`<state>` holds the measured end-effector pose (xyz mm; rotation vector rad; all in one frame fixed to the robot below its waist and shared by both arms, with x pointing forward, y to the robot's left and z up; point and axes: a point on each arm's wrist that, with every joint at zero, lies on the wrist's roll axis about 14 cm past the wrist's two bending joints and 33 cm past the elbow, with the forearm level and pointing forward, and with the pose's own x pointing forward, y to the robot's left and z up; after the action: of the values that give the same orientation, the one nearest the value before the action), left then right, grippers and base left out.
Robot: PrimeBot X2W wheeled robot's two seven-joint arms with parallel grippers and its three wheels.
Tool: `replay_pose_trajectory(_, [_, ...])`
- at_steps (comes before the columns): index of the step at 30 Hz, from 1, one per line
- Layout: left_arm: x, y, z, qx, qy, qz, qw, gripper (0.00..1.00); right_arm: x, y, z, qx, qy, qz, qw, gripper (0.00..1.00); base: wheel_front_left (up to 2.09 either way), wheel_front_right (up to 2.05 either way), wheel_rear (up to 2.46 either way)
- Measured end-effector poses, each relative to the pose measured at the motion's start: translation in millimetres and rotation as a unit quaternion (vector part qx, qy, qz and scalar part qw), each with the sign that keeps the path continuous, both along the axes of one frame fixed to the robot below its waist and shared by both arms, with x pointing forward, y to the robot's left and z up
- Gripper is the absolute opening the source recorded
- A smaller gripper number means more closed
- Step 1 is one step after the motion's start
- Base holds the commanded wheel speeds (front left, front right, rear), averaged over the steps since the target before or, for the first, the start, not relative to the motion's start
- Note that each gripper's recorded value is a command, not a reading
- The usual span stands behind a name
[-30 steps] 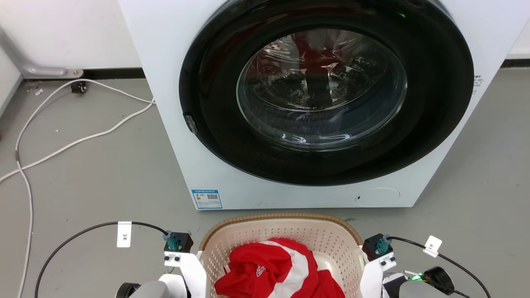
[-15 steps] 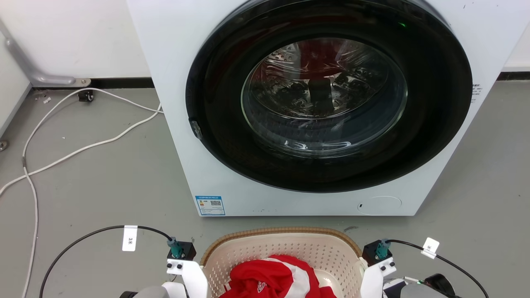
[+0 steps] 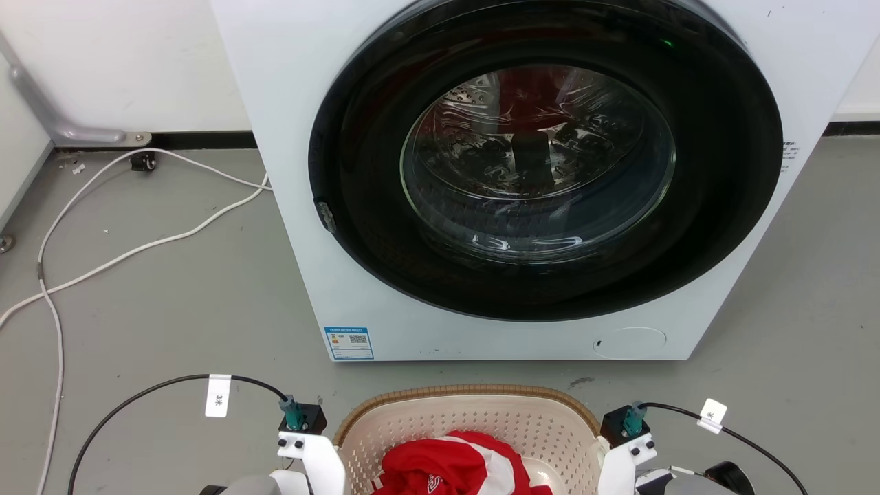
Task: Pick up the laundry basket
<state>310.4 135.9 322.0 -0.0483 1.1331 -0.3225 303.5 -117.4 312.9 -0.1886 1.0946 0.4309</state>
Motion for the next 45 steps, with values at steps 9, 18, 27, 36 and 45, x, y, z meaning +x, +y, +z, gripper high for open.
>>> replay_pose_trajectory(9, [-0.9, 0.5, -0.8, 0.0, 0.001, -0.001, 1.0, 0.0, -0.6, 0.6, -0.2, 0.002, 0.001, 0.0, 1.0, 0.0, 0.0, 0.0, 0.0])
replay_pose_trajectory(18, [-2.3, 0.4, -2.3, 0.0, 0.005, -0.001, 1.0, 0.0, -2.5, 0.4, -1.7, 0.002, 0.006, 0.001, 1.0, 0.0, 0.0, 0.0, 0.0])
replay_pose_trajectory(27, [-1.7, 0.6, -2.6, 0.001, 0.005, -0.003, 1.0, 0.0, -4.3, 0.3, -3.0, 0.002, 0.011, 0.001, 1.0, 0.0, 0.0, 0.0, 0.0])
replay_pose_trajectory(36, [-3.8, 0.2, -3.8, 0.001, 0.008, -0.005, 1.0, 0.0, -7.0, -0.7, -4.4, 0.002, 0.015, -0.001, 1.0, 0.0, 0.0, 0.0, 0.0])
replay_pose_trajectory(45, [-6.3, 0.7, -4.9, 0.001, 0.011, -0.006, 1.0, 0.0, -8.4, -0.6, -4.9, 0.002, 0.017, -0.002, 1.0, 0.0, 0.0, 0.0, 0.0])
